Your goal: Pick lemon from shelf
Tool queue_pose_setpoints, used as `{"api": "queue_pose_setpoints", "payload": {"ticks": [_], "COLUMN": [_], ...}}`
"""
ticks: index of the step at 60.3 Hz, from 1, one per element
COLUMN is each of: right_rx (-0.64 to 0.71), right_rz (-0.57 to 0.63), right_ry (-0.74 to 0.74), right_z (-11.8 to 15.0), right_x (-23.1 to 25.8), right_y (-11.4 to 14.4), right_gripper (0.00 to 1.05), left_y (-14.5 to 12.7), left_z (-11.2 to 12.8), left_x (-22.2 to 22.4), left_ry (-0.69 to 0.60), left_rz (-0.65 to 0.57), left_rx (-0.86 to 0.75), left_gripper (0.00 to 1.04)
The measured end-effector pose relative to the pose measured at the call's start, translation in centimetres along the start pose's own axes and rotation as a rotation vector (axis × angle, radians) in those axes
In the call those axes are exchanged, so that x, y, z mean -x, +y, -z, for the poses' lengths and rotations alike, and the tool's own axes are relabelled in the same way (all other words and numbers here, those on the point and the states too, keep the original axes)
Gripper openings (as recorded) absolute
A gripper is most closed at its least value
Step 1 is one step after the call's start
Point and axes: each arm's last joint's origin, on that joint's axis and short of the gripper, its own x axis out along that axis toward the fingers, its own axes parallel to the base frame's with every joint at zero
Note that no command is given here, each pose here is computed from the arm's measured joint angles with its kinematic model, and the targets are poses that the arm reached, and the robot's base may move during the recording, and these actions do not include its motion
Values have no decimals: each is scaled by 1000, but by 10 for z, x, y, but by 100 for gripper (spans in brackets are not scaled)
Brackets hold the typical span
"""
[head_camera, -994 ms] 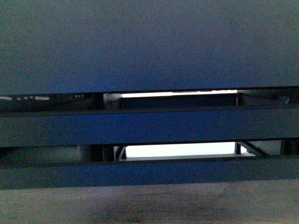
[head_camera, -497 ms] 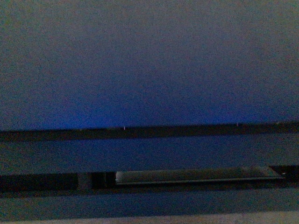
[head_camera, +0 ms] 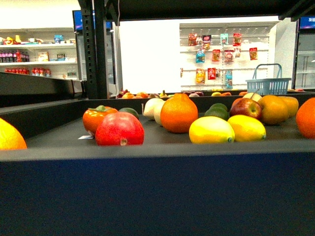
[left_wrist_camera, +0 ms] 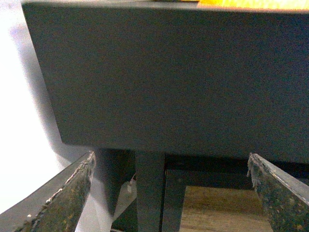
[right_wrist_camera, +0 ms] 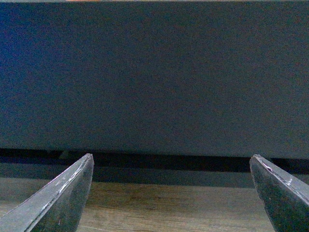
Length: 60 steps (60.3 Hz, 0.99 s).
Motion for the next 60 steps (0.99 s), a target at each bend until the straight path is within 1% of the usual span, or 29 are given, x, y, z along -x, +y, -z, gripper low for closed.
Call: {"api": "queue_pose_setpoints", "payload": {"ticks": [60], "right_rx": [0], "right_rz": [0], "right_ry": [0], "right_z": [0], "right_x": [0], "right_y": [0], "right_gripper": [97], "left_y": [0], "left_z": [0], "left_x": [0], "left_ry": [0], "left_rz": [0], "left_rx": [0], "left_gripper": [97]}}
